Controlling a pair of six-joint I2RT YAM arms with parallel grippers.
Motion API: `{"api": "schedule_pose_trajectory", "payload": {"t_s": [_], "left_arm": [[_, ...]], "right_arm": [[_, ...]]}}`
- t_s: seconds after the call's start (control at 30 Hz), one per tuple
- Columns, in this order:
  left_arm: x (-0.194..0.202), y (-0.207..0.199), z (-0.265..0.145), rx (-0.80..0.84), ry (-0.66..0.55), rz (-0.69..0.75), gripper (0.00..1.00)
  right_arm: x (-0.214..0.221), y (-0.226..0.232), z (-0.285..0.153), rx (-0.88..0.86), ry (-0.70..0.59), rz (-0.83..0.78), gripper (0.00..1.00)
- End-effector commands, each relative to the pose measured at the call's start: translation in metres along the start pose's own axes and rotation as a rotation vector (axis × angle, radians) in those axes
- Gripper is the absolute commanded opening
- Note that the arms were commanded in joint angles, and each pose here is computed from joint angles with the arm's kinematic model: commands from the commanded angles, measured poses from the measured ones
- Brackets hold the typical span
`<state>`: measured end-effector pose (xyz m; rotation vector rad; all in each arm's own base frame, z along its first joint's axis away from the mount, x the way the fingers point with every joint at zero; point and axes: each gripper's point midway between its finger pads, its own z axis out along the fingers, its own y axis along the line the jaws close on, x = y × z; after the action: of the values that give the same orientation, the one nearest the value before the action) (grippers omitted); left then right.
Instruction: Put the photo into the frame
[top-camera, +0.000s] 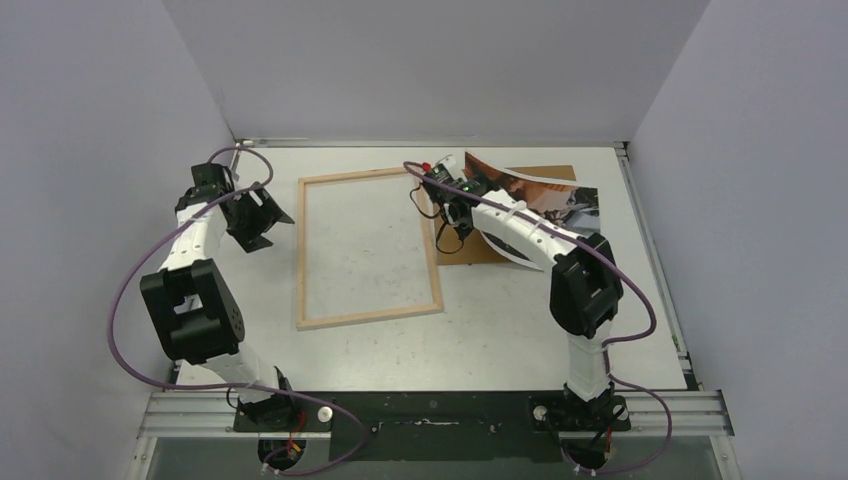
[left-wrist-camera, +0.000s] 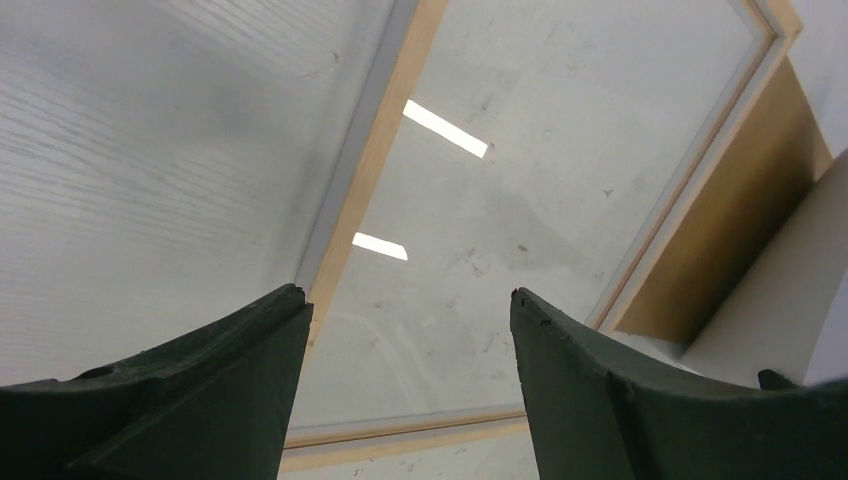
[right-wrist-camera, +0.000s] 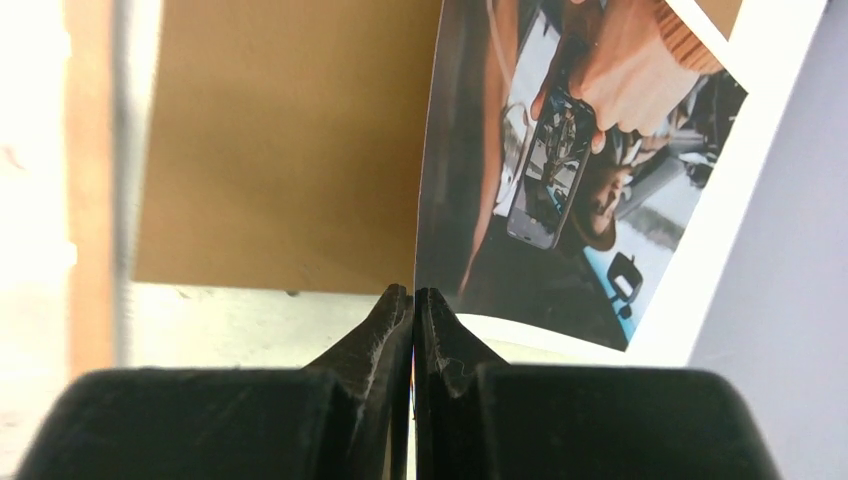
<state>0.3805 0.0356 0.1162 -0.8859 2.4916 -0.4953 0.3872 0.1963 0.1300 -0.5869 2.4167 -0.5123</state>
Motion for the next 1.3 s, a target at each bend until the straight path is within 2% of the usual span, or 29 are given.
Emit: {"api": "schedule_pose_trajectory", "payload": {"t_s": [0.0,0.13,0.23,0.37,0.43,0.5,0.63,0.8,0.93,1.03,1.27], "left_arm": [[0.000,-0.044,-0.019,0.163,-0.039,-0.027,0.71],[0.015,-0.078,-0.022,0.290,-0.022,-0.085,0.71],[0.022,-0.110,-0.031,0.377,-0.058,-0.018,0.71],[0.038,-0.149,-0.040,0.457,-0.108,0.150,0.72],[0.042,-0.160,-0.044,0.473,-0.111,0.165,0.72],[0.051,-0.171,-0.049,0.492,-0.079,0.120,0.72],[0.063,-0.194,-0.060,0.545,0.042,-0.199,0.72],[0.065,-0.226,-0.076,0.658,0.096,-0.509,0.72],[0.066,-0.248,-0.085,0.748,0.188,-0.735,0.73],[0.072,-0.264,-0.086,0.766,0.239,-0.851,0.73],[0.047,-0.288,-0.092,0.821,0.195,-0.953,0.74]], "right_arm": [[-0.052,-0.022,-0.051,-0.110,-0.147,0.257,0.00],[-0.092,-0.039,-0.084,-0.159,-0.261,0.404,0.00],[-0.111,-0.051,-0.102,-0.195,-0.321,0.505,0.00],[-0.132,-0.063,-0.122,-0.279,-0.387,0.631,0.00],[-0.143,-0.071,-0.132,-0.302,-0.425,0.687,0.00],[-0.154,-0.079,-0.143,-0.329,-0.466,0.737,0.00],[-0.181,-0.096,-0.167,-0.383,-0.570,0.859,0.00],[-0.209,-0.110,-0.190,-0.462,-0.659,1.012,0.00],[-0.224,-0.120,-0.210,-0.517,-0.718,1.126,0.00],[-0.229,-0.126,-0.224,-0.545,-0.747,1.174,0.00],[-0.234,-0.114,-0.245,-0.652,-0.773,1.181,0.00]]}}
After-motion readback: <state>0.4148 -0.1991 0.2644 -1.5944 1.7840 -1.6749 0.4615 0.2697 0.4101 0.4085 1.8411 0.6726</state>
